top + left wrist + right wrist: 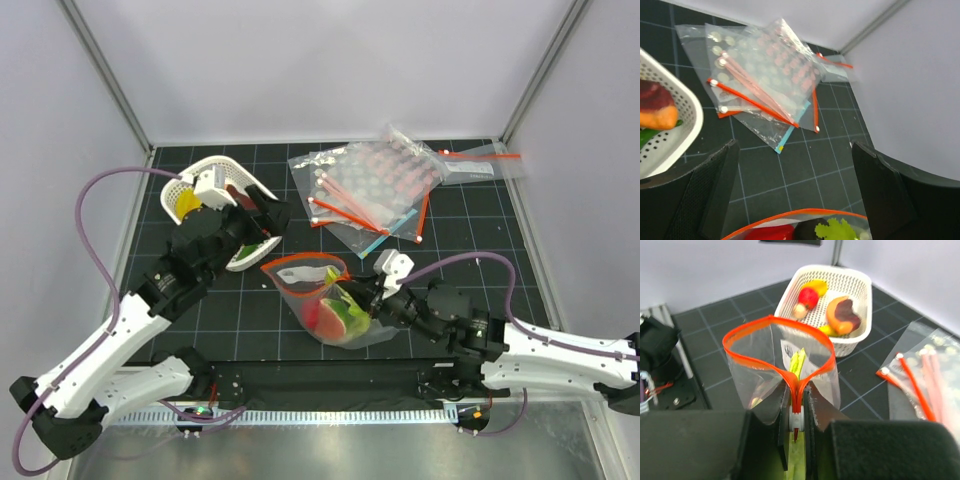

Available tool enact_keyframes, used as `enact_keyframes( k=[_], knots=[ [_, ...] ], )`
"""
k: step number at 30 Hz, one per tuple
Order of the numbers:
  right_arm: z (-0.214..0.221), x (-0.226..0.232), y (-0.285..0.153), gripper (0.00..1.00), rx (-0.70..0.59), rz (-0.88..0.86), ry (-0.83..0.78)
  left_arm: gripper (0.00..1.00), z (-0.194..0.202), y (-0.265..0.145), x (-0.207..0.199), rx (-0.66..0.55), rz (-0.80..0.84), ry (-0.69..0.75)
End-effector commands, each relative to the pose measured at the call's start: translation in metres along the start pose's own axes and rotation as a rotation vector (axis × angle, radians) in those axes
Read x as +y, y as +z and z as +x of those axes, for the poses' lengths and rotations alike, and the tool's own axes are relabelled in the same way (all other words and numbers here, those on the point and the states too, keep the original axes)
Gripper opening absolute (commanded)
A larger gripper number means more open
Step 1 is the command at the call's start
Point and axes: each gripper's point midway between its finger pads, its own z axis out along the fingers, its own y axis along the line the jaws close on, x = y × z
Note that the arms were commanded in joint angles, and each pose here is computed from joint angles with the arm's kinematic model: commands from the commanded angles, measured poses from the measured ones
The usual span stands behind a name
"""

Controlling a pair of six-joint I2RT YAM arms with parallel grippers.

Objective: Place the food in the zip-top bag and seal the zipper
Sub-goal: Adjust the zipper food storage bag at the center of the board.

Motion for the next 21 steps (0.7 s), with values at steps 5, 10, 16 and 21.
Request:
enact_keyframes(
  k=[5,10,16,21],
  knots=[
    [0.009,0.037,0.006,0.01,0.14,-0.198,0.03,1.0,0.038,-0.009,-0.054,0.018,0.504,0.319],
    [0.009,0.046,0.001,0.01,0.165,-0.261,0.019,1.0,0.058,-0.032,-0.079,0.063,0.734,0.405],
    [0.006,0.046,-0.009,0.01,0.212,-0.283,0.013,1.0,0.08,-0.055,-0.094,0.081,0.886,0.523],
    [0.002,0.037,-0.017,0.01,0.21,-0.246,0.014,1.0,0.095,-0.063,-0.101,0.122,0.976,0.555]
  ],
)
